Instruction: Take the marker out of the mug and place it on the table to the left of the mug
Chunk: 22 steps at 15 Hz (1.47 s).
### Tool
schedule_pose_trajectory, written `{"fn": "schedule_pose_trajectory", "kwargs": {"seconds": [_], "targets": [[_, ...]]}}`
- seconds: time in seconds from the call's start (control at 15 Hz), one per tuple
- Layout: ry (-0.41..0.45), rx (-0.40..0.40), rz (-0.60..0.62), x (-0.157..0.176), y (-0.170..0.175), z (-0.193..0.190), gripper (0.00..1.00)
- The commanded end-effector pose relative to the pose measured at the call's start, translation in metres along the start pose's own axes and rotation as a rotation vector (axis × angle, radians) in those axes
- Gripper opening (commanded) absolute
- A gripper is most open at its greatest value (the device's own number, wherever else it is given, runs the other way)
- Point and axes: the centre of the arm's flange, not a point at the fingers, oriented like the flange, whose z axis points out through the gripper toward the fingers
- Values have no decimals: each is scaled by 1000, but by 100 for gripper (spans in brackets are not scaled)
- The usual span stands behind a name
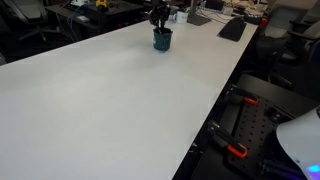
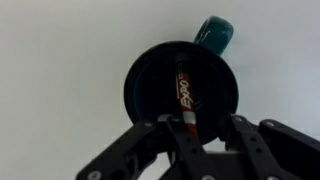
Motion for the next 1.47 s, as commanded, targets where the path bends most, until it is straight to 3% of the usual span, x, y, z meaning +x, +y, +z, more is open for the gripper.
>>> {"fn": "schedule_pose_trajectory", "kwargs": {"seconds": [0.0, 0.07, 0.13, 0.27, 0.4, 0.53, 0.67, 0.87, 1.4], "targets": [[43, -20, -110, -13, -11, -3, 37], [48, -25, -132, -14, -11, -1, 39], [49, -29, -146, -14, -9, 2, 63], [53, -27, -163, -16, -6, 5, 68], [55, -27, -174, -17, -4, 7, 63], [52, -30, -188, -21, -1, 12, 38], [44, -27, -199, -24, 0, 16, 29], [30, -23, -211, -31, 0, 21, 3], [55, -9, -232, -32, -7, 5, 0]]}}
